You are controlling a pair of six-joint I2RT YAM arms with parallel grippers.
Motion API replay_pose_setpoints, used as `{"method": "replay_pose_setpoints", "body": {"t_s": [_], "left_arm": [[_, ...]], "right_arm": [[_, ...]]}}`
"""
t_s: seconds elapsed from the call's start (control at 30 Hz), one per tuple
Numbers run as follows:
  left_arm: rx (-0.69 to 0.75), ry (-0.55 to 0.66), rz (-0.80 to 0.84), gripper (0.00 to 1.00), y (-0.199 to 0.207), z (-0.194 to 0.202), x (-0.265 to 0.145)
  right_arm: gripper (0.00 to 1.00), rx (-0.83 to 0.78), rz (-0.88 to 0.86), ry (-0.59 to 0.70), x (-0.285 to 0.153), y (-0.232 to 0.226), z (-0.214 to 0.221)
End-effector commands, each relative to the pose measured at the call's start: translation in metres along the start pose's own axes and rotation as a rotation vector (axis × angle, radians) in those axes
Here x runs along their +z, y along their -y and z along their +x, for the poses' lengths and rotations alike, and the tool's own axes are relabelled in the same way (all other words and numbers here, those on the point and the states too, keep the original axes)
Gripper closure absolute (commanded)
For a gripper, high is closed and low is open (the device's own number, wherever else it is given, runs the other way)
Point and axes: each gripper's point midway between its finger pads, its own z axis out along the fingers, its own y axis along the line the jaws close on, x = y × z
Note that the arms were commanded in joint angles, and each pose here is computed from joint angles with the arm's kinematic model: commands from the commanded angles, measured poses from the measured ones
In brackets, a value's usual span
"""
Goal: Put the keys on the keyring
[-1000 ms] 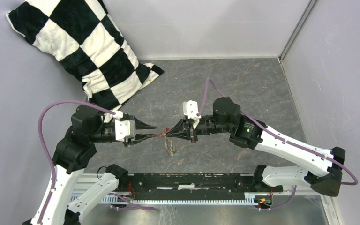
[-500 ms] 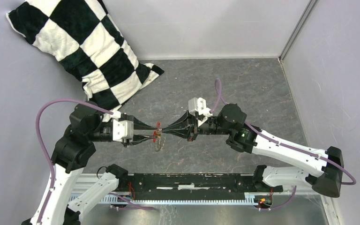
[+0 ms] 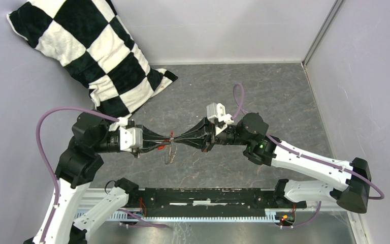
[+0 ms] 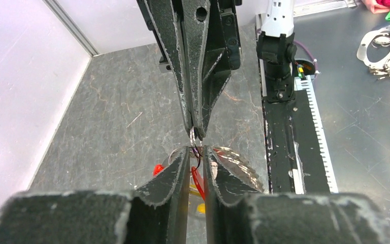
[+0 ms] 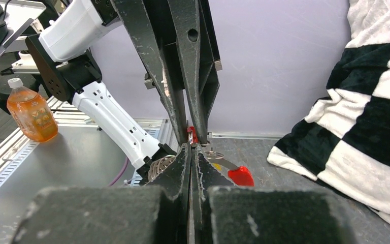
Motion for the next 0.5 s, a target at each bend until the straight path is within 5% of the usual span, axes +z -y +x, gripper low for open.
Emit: {"method": "replay_pose_setpoints", "body": {"t_s": [0.0,0.2,0.33,0.47], "left_arm": [[-0.032,0.039,-0.049,0.78,-0.008,-0.011,0.000],[-0.014,0.058,-0.012,0.57,0.004,-0.015,-0.003],[-0.027,0.061,-0.018,0.57,0.005,-0.020,-0.005],[-0.024,0.064,-0.035,0.69,-0.003,-0.024,-0.003]], "right_arm": [[0.99,-0.020,-0.003,0.069,0.002,0.000,-0.016],[0.99,-0.035,0.020,0.068,-0.001,0.002,-0.019],[1.00,-0.041,0.022,0.060,-0.001,0.003,-0.020],[1.00,-0.035,0.009,0.056,0.000,0.001,-0.020]]}}
